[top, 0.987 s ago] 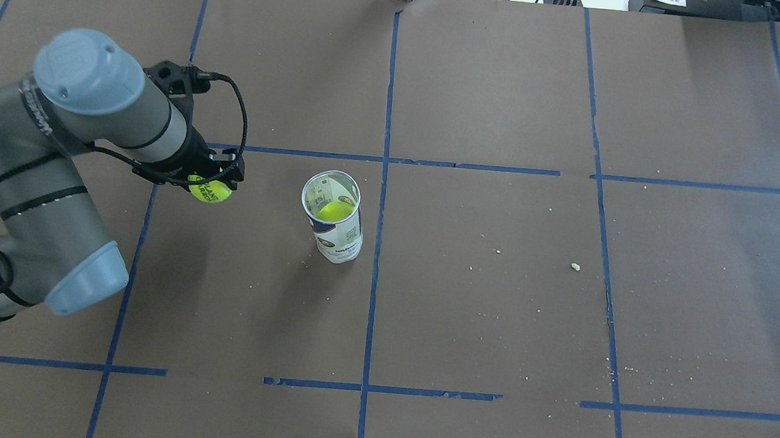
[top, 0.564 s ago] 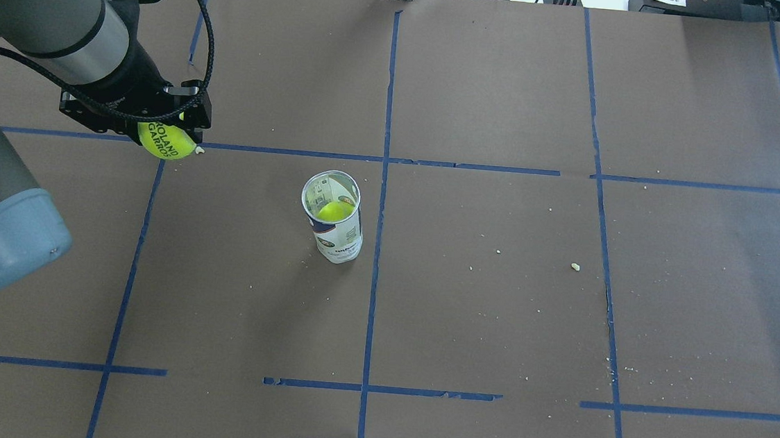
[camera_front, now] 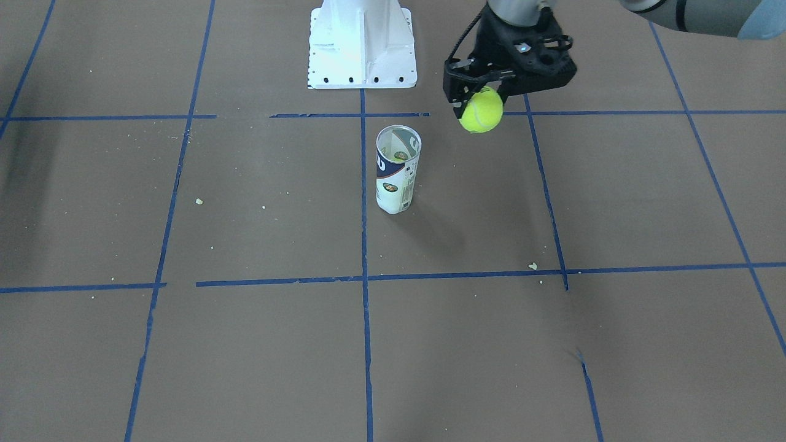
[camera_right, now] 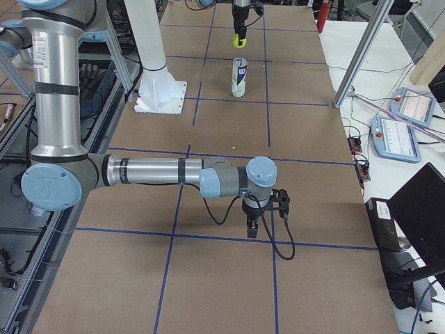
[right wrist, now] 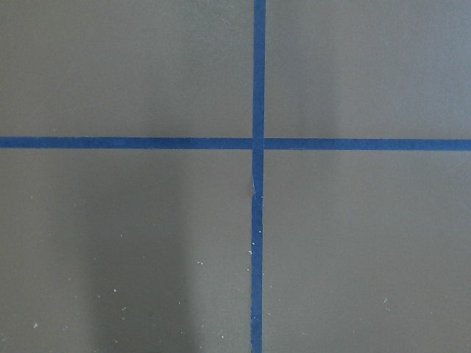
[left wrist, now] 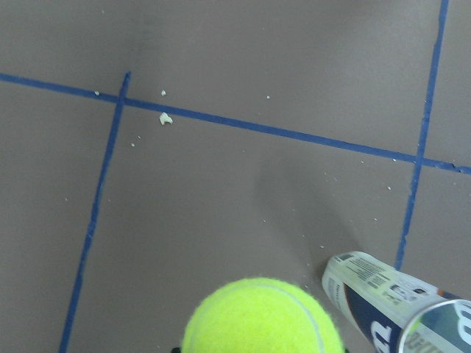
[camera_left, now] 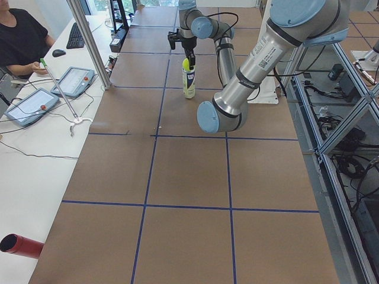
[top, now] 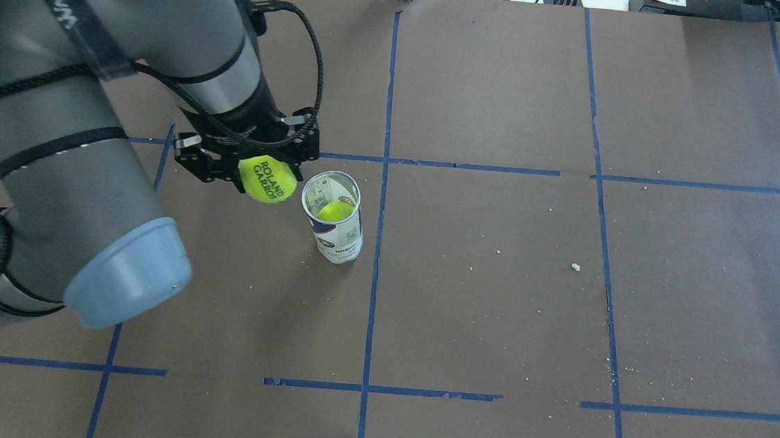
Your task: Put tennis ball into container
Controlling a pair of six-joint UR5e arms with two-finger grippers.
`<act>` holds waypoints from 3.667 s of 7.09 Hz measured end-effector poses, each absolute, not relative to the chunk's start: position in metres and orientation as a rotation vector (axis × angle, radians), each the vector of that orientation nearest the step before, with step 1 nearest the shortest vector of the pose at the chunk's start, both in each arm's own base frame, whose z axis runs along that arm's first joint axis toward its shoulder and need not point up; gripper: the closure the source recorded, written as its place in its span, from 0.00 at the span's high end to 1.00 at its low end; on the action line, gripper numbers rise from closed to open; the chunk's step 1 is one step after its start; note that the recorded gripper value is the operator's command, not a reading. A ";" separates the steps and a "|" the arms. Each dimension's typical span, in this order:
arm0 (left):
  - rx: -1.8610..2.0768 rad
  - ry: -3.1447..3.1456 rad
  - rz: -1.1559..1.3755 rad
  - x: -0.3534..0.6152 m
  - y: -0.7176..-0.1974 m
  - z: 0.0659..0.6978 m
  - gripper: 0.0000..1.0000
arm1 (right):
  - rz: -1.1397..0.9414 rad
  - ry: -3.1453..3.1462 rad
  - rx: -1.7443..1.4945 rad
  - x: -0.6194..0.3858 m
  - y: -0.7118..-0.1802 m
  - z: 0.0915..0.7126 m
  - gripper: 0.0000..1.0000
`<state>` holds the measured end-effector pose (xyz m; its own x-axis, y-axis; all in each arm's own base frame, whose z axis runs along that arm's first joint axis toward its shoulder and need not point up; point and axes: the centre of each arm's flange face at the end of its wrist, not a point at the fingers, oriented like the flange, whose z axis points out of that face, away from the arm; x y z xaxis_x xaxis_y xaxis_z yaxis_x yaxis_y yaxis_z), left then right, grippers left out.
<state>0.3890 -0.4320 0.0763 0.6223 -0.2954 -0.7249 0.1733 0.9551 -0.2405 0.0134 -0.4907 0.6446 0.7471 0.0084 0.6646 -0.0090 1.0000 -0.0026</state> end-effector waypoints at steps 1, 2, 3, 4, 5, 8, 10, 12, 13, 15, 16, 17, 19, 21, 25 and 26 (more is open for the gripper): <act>-0.169 0.866 -0.276 0.411 -0.434 0.063 0.00 | 0.010 -0.727 0.001 0.013 -0.491 0.645 1.00; -0.175 0.873 -0.277 0.425 -0.437 0.055 0.00 | 0.010 -0.727 0.001 0.013 -0.491 0.645 1.00; -0.175 0.876 -0.276 0.431 -0.439 0.054 0.00 | 0.010 -0.727 0.001 0.013 -0.491 0.645 1.00; -0.173 0.874 -0.275 0.435 -0.440 0.056 0.00 | 0.010 -0.727 0.001 0.013 -0.491 0.645 1.00; -0.172 0.872 -0.273 0.437 -0.442 0.059 0.00 | 0.010 -0.727 0.001 0.013 -0.491 0.645 1.00; -0.167 0.872 -0.266 0.442 -0.445 0.067 1.00 | 0.009 -0.727 0.001 0.013 -0.491 0.645 1.00; -0.159 0.885 -0.260 0.442 -0.445 0.074 1.00 | 0.009 -0.727 0.001 0.013 -0.491 0.645 1.00; -0.152 0.894 -0.256 0.439 -0.442 0.074 1.00 | 0.010 -0.727 0.001 0.013 -0.491 0.645 1.00; -0.142 0.907 -0.250 0.432 -0.439 0.072 1.00 | 0.010 -0.727 0.001 0.013 -0.491 0.645 1.00; -0.034 0.922 -0.159 0.397 -0.435 0.085 1.00 | 0.010 -0.727 0.001 0.013 -0.491 0.645 1.00; 0.044 0.907 -0.102 0.369 -0.452 0.099 1.00 | 0.010 -0.727 0.001 0.013 -0.491 0.645 1.00; 0.121 0.874 -0.034 0.335 -0.477 0.121 1.00 | 0.010 -0.727 0.001 0.013 -0.491 0.645 1.00; 0.223 0.767 0.133 0.253 -0.530 0.196 1.00 | 0.010 -0.727 0.001 0.013 -0.491 0.645 1.00; 0.223 0.670 0.197 0.160 -0.566 0.312 1.00 | 0.009 -0.727 0.001 0.013 -0.491 0.645 1.00; 0.129 0.705 0.221 -0.019 -0.551 0.586 1.00 | 0.009 -0.727 0.001 0.013 -0.491 0.645 1.00; 0.116 0.717 0.209 -0.038 -0.543 0.619 1.00 | 0.010 -0.727 0.001 0.013 -0.491 0.645 1.00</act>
<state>-0.0378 -0.5431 0.6186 0.7340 0.2291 -0.6393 -0.1500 0.9728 0.1763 0.0134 -0.4907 0.6446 0.7471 0.0085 0.6646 -0.0090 1.0000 -0.0027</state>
